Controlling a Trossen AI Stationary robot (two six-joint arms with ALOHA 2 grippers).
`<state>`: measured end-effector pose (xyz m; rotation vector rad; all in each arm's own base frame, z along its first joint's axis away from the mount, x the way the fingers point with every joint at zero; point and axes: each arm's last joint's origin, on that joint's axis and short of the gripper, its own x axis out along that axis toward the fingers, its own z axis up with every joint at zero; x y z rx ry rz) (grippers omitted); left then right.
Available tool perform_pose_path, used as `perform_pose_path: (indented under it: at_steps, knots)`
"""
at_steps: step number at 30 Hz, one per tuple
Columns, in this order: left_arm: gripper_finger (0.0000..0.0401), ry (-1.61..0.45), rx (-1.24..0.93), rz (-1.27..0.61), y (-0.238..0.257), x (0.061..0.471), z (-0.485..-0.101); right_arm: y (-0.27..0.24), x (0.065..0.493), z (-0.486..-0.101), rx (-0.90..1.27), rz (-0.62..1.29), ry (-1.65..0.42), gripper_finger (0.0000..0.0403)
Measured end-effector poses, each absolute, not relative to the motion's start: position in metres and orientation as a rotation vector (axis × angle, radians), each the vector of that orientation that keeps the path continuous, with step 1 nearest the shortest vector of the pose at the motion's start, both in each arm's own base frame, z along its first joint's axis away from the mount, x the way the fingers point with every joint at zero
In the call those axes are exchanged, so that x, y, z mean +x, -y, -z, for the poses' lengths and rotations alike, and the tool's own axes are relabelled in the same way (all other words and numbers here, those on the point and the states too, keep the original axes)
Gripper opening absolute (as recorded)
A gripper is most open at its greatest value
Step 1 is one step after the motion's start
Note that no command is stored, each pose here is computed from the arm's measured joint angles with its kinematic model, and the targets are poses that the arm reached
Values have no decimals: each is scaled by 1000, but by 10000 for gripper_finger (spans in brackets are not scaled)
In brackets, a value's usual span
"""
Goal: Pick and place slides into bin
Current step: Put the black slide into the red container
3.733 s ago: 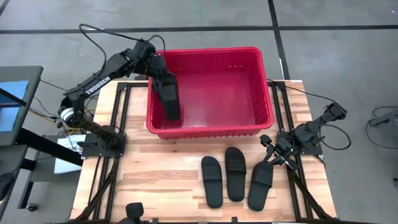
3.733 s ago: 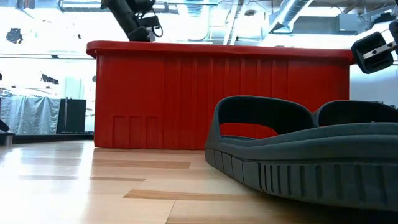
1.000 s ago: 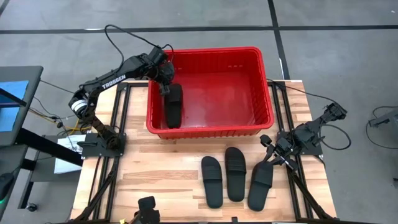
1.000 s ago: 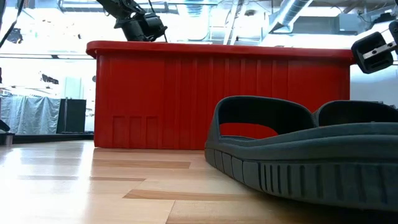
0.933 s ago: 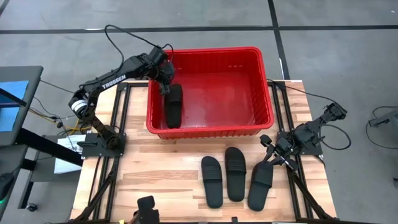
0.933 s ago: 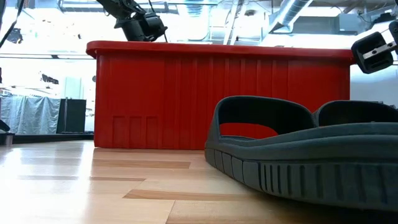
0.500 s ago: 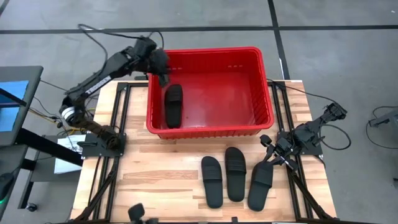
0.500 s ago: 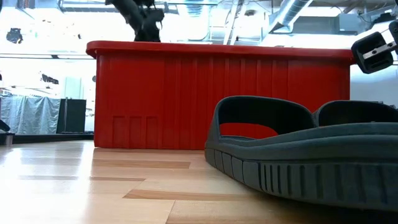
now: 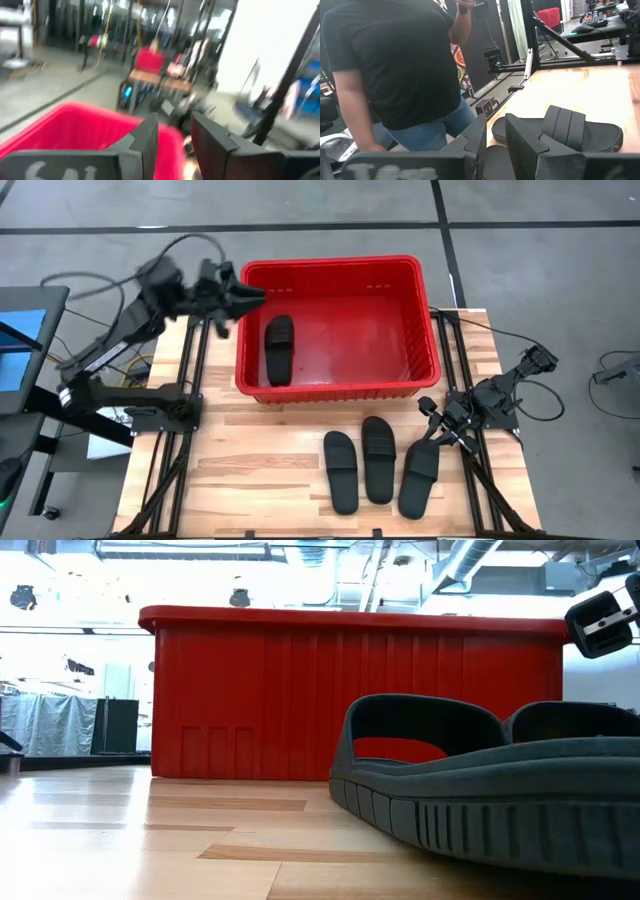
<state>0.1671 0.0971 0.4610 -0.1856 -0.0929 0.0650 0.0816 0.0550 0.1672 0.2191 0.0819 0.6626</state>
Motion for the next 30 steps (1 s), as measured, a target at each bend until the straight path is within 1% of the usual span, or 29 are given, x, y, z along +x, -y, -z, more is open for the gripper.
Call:
perform_pose_path:
  at_steps: [4,8,11,17,20,25,30]
  knots:
    - [104,238,-220,-47,-74,142,-448,-55,82,-167,219,-662,-82,63]
    - [104,267,-217,-63,-57,118,-426,-55,82,-167,219,-663,-81,63]
    - [104,281,-220,-39,-45,103,-411,-55,82,-167,219,-662,-82,63]
    - [104,336,-283,-51,-28,81,-380,-55,82,-167,219,-663,-82,63]
    - [104,401,-328,-61,-24,77,-362,-55,82,-167,219,-662,-82,63]
    - [104,584,-389,18,-20,79,-341,-55,82,-167,219,-663,-81,63]
    - [104,626,-441,81,-18,88,-323,-55,82,-167,219,-662,-82,63]
